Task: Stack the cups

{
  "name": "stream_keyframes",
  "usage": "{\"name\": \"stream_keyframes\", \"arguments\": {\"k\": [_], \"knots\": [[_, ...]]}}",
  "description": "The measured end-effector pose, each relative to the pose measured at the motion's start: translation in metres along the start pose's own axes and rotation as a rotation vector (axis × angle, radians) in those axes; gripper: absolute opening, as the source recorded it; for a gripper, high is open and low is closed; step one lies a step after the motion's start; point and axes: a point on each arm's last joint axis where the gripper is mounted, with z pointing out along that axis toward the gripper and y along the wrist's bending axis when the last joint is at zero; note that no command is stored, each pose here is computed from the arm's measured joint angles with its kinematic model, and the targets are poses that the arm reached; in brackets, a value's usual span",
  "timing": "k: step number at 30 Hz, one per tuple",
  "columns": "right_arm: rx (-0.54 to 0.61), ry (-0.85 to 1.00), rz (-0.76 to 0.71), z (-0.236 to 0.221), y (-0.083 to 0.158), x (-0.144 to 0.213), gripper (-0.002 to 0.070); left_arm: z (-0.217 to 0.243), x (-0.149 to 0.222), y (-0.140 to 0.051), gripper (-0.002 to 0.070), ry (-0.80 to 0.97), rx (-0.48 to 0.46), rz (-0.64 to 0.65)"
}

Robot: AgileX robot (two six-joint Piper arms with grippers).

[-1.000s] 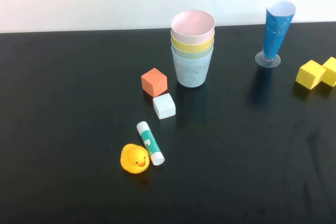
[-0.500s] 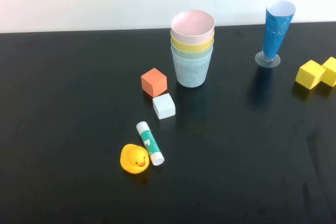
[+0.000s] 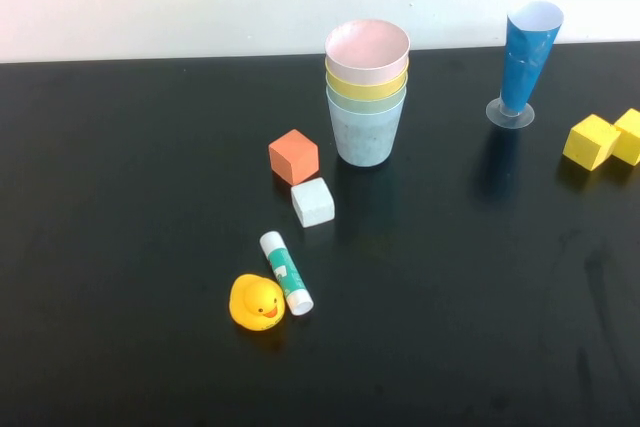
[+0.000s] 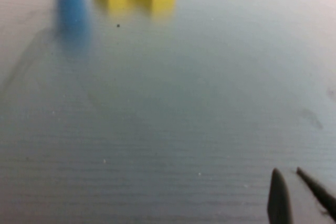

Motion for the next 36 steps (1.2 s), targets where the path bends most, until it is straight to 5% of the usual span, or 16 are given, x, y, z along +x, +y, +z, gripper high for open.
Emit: {"name": "stream_keyframes", "arguments": {"k": [36], "knots": [[0.0,0.0,0.0,0.0,0.0,0.0,-0.0003,-0.0002,-0.0004,0.0014,0.0001,-0.002,-0.026,-0.017]]}}
